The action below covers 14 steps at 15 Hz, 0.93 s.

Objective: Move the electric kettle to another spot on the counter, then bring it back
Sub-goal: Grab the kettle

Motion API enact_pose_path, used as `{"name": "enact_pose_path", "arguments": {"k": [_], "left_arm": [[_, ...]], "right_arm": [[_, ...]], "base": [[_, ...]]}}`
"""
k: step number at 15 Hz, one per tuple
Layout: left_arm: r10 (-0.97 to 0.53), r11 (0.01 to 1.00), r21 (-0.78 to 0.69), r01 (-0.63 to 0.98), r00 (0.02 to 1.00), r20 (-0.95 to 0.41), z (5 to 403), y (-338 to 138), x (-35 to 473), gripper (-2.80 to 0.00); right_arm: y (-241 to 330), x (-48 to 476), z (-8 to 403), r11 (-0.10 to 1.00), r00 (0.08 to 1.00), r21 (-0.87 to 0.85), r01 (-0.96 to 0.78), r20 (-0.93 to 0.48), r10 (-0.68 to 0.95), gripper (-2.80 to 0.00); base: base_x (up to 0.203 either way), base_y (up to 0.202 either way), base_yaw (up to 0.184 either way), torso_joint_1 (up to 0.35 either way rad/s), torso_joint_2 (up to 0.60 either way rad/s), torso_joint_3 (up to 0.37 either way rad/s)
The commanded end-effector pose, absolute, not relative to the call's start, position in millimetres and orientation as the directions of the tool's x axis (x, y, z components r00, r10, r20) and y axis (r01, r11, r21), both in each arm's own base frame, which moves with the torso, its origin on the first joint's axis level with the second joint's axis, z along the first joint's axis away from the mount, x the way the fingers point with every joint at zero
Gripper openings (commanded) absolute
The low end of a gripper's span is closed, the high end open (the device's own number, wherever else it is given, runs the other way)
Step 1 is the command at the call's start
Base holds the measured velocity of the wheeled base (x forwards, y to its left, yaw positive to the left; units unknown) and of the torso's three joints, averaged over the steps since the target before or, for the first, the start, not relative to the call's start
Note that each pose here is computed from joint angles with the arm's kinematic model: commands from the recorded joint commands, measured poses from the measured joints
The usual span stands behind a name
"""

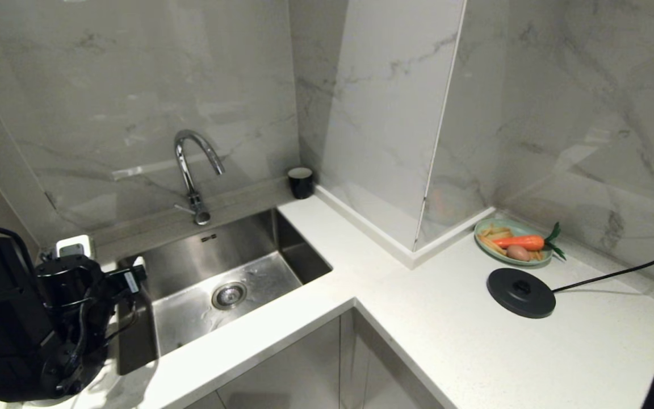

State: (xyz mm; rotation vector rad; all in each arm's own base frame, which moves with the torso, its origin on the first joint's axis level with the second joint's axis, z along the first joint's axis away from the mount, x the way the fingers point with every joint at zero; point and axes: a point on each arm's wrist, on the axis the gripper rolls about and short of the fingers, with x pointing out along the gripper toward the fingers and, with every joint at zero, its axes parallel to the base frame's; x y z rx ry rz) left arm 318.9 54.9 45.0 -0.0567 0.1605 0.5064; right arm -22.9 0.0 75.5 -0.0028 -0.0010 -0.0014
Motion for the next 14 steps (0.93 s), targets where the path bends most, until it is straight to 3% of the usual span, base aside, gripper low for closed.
{"name": "enact_pose_path", "arguments": {"k": [1,14], "left_arm": [[0.483,0.871,-0.017,-0.491,0.861,-0.159,45.8,55.3,318.7,0.0],[0.506,0.856,-0.018,-0.517,0.844,-0.177,41.9,62.7,314.9,0.0]], "right_arm": [[0.0,-22.9,75.9,1.0,1.0,-0.003,0.002,0.001,-0.002,-2.8],[0.0,-22.8,75.5,1.0,1.0,-0.003,0.002,0.0,-0.002,-2.8]], "base": [[0.0,0.0,0.0,0.0,0.0,0.0],[0.0,0.0,0.0,0.0,0.0,0.0]]}}
